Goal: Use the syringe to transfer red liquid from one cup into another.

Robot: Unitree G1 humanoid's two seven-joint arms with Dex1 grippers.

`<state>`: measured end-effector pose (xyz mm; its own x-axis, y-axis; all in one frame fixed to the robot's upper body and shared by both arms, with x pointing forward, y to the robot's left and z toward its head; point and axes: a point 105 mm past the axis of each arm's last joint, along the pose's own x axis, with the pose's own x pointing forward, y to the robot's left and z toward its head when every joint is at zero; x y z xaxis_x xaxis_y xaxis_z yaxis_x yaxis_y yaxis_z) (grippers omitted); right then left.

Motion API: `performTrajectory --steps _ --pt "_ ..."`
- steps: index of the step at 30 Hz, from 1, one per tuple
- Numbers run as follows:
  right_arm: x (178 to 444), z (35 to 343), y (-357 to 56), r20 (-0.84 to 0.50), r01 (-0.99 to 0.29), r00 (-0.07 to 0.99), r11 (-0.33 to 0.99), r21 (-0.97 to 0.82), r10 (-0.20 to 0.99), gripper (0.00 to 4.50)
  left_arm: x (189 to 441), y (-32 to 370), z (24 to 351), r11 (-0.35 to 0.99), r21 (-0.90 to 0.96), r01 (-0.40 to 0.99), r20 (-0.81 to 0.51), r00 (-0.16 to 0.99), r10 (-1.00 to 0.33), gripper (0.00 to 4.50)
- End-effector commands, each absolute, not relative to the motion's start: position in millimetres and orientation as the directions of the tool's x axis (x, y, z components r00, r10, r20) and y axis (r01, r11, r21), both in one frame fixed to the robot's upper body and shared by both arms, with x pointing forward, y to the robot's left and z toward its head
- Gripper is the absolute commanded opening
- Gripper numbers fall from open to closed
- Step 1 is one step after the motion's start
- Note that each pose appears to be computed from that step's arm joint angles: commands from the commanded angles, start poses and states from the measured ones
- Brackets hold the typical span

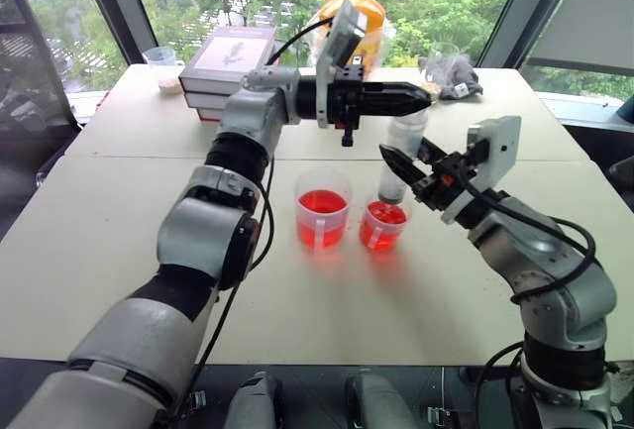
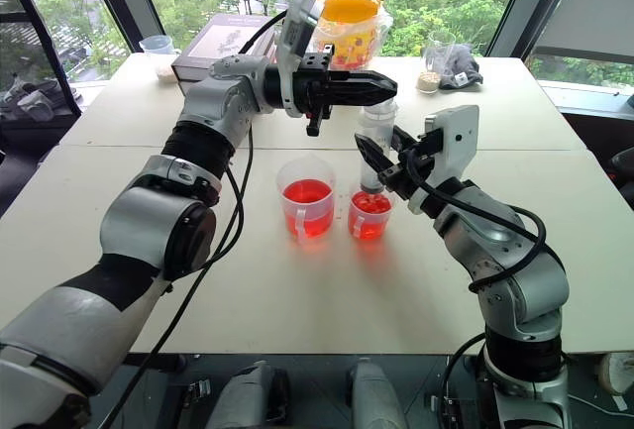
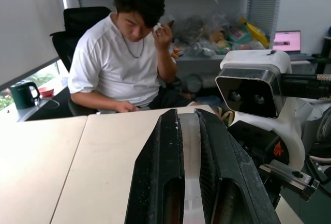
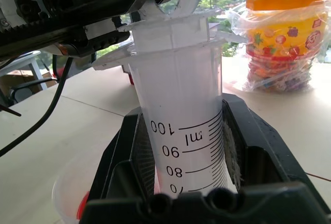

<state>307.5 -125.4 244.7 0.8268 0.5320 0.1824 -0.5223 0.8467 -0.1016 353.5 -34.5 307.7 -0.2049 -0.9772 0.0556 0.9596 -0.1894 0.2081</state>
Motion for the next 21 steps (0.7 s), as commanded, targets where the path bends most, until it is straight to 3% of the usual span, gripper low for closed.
performTrajectory --steps 1,8,11,17,18,21 --pt "274.2 314.8 -117.7 0.446 -0.51 0.705 0.831 -0.222 0.552 1.39 345.2 -52.4 269.0 -0.272 0.117 0.955 -0.064 -0.267 -0.962 0.05" --pt "279.7 309.6 -120.5 0.428 -0.506 0.724 0.839 -0.201 0.54 1.39 348.8 -43.7 285.8 -0.239 0.14 0.961 -0.023 -0.238 -0.971 0.05" --pt "283.0 302.1 -120.8 0.411 -0.517 0.734 0.837 -0.178 0.541 1.39 352.2 -30.8 303.2 -0.209 0.141 0.968 0.025 -0.214 -0.976 1.25" --pt "286.3 284.6 -120.5 0.372 -0.535 0.749 0.831 -0.149 0.549 1.39 363.7 6.6 326.6 -0.088 0.173 0.981 0.097 -0.106 -0.99 4.18" --pt "286.2 283.3 -119.2 0.369 -0.539 0.748 0.83 -0.147 0.551 1.39 366.0 15.2 331.1 -0.061 0.17 0.984 0.116 -0.081 -0.99 4.46" --pt "286.1 282.6 -117.1 0.367 -0.544 0.747 0.827 -0.143 0.554 1.39 369.2 31.9 337.1 -0.014 0.159 0.987 0.143 -0.037 -0.989 4.46"
